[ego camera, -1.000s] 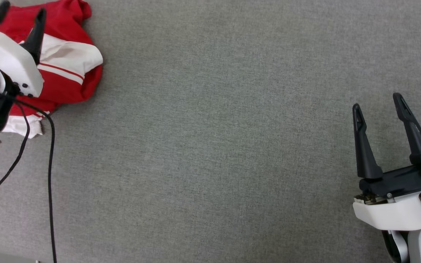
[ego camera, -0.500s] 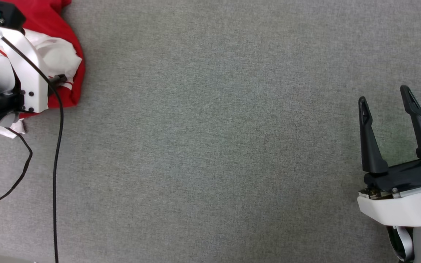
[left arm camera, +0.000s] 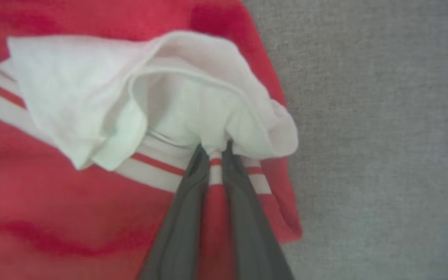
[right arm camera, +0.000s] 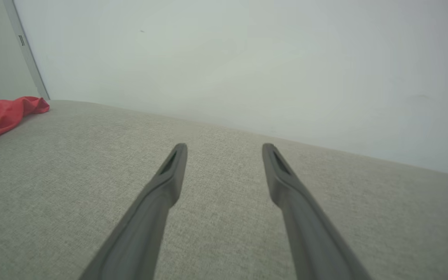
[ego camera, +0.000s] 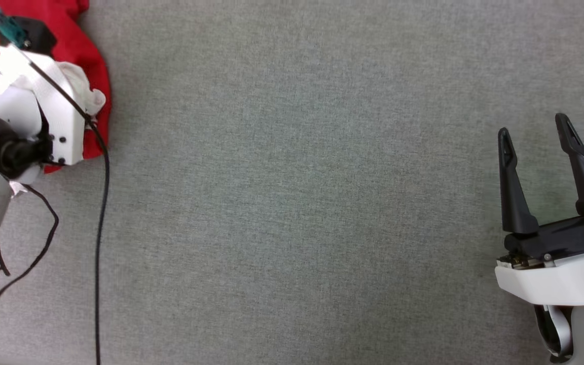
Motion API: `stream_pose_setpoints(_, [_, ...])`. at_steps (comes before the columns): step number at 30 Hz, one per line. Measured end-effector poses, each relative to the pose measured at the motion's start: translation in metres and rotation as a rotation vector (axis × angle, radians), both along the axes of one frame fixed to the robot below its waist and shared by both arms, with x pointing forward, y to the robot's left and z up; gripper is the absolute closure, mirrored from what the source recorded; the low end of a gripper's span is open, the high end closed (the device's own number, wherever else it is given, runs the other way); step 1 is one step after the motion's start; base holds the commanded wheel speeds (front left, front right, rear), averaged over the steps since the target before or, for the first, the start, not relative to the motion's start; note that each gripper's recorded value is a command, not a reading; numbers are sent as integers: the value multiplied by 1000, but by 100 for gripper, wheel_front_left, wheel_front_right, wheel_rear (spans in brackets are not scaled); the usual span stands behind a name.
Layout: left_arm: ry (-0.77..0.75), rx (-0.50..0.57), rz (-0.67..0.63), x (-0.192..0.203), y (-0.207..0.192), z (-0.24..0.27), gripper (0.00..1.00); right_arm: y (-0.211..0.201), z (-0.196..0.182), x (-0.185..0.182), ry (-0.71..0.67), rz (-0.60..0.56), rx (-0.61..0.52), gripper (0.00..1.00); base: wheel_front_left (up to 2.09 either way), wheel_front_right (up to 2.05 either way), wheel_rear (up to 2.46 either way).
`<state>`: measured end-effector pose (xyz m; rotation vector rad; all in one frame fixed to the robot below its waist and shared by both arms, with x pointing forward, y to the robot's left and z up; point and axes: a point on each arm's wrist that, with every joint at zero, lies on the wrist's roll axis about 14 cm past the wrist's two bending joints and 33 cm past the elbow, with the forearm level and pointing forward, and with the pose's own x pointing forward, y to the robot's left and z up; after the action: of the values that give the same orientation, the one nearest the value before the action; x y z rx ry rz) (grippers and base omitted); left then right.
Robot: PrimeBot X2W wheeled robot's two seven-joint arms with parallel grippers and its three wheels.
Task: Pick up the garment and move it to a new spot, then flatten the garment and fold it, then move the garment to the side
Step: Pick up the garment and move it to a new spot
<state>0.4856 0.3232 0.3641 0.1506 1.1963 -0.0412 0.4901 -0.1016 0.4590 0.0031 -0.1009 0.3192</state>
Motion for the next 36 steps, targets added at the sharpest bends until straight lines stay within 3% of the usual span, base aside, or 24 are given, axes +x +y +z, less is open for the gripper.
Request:
stream_pose_setpoints(9, [-325, 69, -127, 25, -1, 71, 100, 6, 37, -11, -64, 3, 39, 0, 0, 0, 0])
stream_pose_setpoints(17, [-580, 76, -321, 39, -45, 141, 100, 4, 64, -30, -102, -11, 65, 0, 0, 0, 0])
stream_pose_setpoints(27, [-759, -52, -603, 49, -158, 172, 100, -31, 83, -53, -129, -108, 55, 0, 0, 0, 0])
stream_pose_setpoints(36, [-828, -263, -886, 29, -297, 169, 100, -76, 88, -77, -126, -236, 61, 0, 0, 0, 0])
